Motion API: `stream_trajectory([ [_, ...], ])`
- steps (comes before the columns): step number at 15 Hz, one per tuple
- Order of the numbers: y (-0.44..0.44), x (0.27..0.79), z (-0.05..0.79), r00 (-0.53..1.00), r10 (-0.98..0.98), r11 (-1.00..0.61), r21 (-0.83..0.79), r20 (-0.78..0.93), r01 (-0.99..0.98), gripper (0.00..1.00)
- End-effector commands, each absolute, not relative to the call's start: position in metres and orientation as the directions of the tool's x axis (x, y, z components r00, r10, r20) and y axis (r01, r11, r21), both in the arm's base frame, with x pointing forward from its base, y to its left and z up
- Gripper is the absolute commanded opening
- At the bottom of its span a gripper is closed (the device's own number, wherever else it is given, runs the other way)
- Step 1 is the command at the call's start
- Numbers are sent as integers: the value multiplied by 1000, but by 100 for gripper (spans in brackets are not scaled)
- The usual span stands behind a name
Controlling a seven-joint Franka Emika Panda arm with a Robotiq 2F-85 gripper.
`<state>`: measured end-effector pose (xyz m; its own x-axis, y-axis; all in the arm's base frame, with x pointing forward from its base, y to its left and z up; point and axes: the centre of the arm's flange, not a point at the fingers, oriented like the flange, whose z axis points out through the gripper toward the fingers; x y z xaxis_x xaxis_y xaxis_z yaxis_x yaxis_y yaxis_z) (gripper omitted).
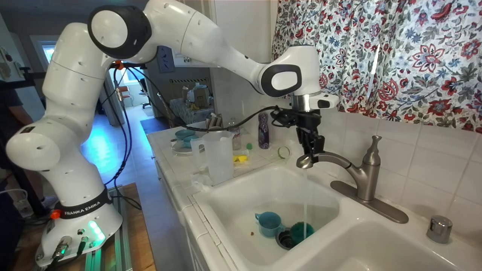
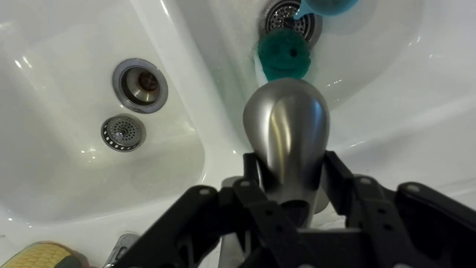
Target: Fix the tap
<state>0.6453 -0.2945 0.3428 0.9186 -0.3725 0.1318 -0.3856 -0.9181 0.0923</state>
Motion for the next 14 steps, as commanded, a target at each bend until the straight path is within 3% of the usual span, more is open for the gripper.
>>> stream_trajectory([
  [1,-338,635,353,945,-321,-941,89,61,-326,21],
  [14,-468,600,359,924,-382,-923,50,-4,-381,21],
])
